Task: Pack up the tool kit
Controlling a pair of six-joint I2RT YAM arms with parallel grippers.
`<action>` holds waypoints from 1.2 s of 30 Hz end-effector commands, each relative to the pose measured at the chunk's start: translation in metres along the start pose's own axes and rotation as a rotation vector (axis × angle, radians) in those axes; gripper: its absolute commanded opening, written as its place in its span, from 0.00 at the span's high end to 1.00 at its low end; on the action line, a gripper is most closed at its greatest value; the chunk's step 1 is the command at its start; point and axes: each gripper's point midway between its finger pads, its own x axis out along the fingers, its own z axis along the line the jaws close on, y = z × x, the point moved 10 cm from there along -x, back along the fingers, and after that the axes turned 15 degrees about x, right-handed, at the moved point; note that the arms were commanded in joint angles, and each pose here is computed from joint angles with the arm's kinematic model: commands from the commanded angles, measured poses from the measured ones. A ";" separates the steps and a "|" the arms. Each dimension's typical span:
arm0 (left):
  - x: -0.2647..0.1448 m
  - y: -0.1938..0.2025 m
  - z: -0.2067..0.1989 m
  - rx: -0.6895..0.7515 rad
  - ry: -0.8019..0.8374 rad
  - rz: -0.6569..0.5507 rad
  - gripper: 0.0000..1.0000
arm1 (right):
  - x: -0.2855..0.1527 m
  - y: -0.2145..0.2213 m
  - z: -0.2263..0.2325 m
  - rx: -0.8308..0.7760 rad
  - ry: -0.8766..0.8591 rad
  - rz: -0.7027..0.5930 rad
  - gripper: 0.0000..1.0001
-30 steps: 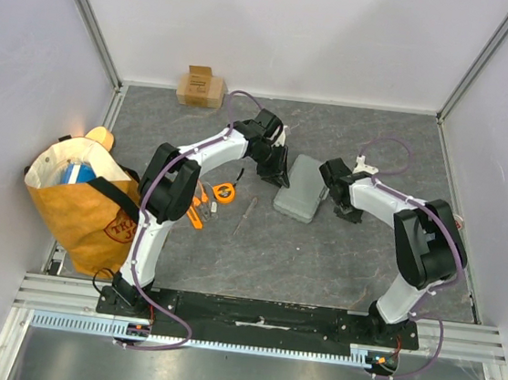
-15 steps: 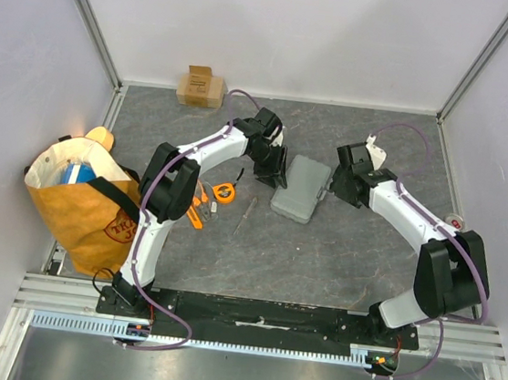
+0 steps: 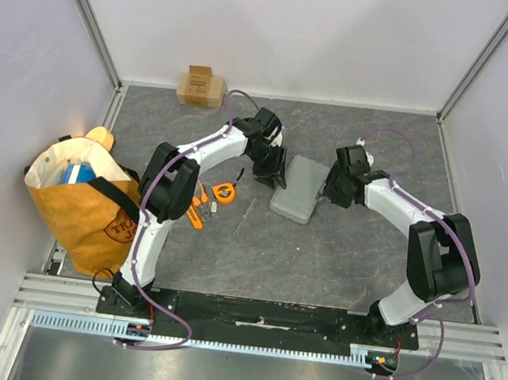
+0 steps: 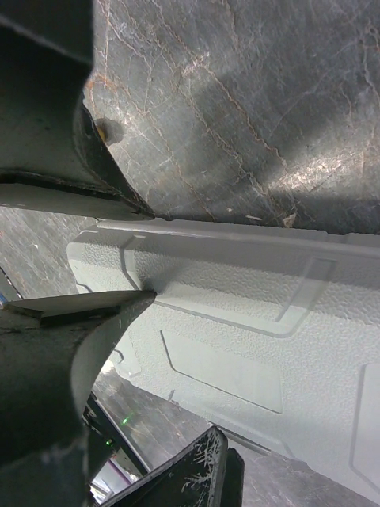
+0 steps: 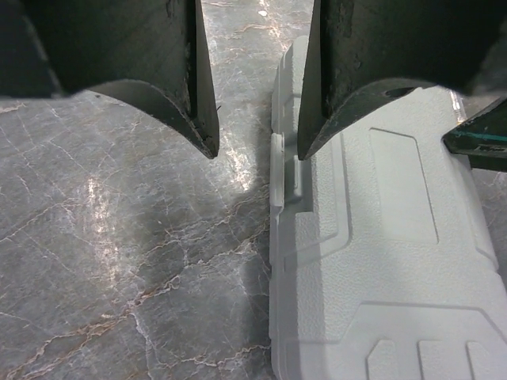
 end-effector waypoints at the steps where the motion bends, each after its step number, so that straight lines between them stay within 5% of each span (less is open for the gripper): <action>1: 0.010 0.012 0.014 -0.004 -0.067 0.078 0.54 | 0.007 -0.001 -0.002 0.001 -0.014 0.003 0.51; 16: 0.010 0.010 0.013 -0.017 -0.058 0.075 0.54 | 0.024 0.002 -0.007 0.004 -0.011 0.007 0.60; 24: 0.001 0.005 0.007 -0.004 -0.049 0.048 0.53 | 0.022 0.000 0.002 0.010 -0.100 0.015 1.00; 30: -0.031 -0.015 -0.010 0.044 -0.037 -0.064 0.30 | -0.008 -0.018 0.008 -0.028 -0.044 -0.043 1.00; 36: -0.066 -0.035 -0.036 0.104 0.089 -0.215 0.25 | -0.051 -0.036 0.025 -0.070 -0.099 -0.081 1.00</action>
